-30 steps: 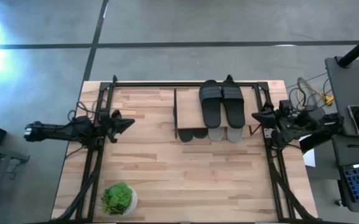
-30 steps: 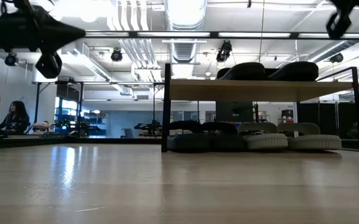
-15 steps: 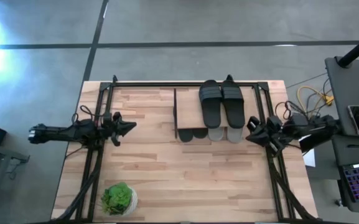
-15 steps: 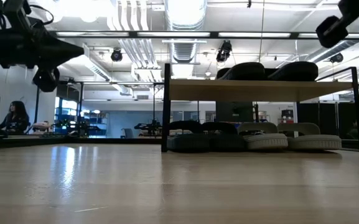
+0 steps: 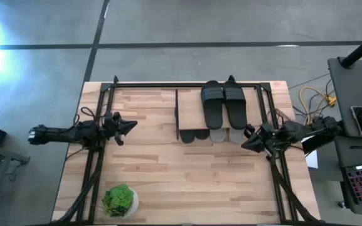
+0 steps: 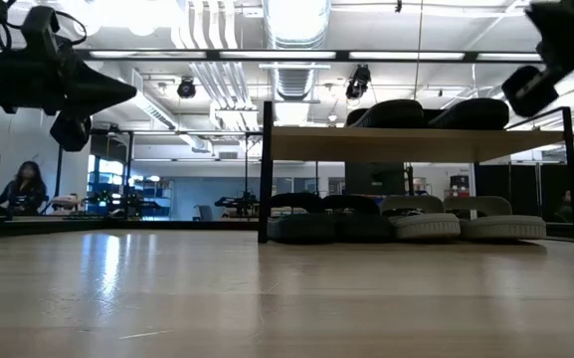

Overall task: Pick and place slides into the shelf
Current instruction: Adjust the gray slides under the shelf

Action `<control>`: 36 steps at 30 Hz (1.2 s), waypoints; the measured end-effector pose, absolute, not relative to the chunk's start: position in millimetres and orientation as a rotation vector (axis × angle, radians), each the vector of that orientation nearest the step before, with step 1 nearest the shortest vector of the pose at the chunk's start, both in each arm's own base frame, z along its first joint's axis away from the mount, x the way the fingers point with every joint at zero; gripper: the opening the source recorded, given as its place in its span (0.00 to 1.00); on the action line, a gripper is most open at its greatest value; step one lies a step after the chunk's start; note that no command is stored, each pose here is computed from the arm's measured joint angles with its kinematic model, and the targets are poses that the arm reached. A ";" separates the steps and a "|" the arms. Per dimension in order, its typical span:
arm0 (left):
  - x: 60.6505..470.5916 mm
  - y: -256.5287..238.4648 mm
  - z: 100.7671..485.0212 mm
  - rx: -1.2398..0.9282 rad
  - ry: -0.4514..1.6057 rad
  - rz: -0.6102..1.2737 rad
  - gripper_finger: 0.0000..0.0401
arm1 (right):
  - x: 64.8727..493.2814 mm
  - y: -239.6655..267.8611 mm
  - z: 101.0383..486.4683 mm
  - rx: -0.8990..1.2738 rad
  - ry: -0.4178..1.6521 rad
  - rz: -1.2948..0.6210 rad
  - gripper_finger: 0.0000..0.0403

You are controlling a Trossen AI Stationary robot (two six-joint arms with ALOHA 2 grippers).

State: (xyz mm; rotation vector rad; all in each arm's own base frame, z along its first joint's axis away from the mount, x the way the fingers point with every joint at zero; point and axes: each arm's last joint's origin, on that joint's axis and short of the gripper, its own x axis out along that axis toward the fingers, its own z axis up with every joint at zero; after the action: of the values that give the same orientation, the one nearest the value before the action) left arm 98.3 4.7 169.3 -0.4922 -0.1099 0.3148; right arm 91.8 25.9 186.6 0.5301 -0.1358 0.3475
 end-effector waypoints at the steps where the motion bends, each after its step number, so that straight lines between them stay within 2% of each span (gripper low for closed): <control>1: 98.7 4.9 168.8 -0.485 -0.105 0.327 0.00 | 92.4 26.2 183.3 0.527 -0.101 0.342 0.03; 7: 101.0 4.7 165.6 -0.275 -0.033 0.335 0.00 | 94.2 26.7 168.1 0.501 0.065 0.298 0.03; 12: 103.6 4.5 162.4 -0.087 0.035 0.336 0.00 | 96.4 26.9 164.4 0.351 0.087 0.281 0.03; 19: 105.8 4.4 161.7 -0.081 0.048 0.337 0.00 | 97.0 27.2 168.0 0.396 0.056 0.292 0.03; 24: 106.5 5.0 162.7 -0.042 0.045 0.363 0.00 | 93.2 33.8 179.7 0.411 -0.009 0.567 0.03; 27: 106.8 5.0 165.4 -0.053 0.016 0.363 0.00 | 91.1 36.5 181.0 0.504 0.036 0.685 0.03; 31: 107.2 5.0 165.0 -0.053 0.020 0.363 0.00 | 91.4 36.9 176.8 0.592 0.116 0.687 0.03; 36: 107.6 5.0 164.5 -0.054 0.026 0.363 0.00 | 93.8 34.3 168.6 0.598 0.163 0.544 0.03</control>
State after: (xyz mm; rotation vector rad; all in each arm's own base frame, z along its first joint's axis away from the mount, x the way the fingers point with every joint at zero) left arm 107.6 5.0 164.5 -0.0538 0.0257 0.3630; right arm 93.8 34.3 168.6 0.5979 0.1631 0.5445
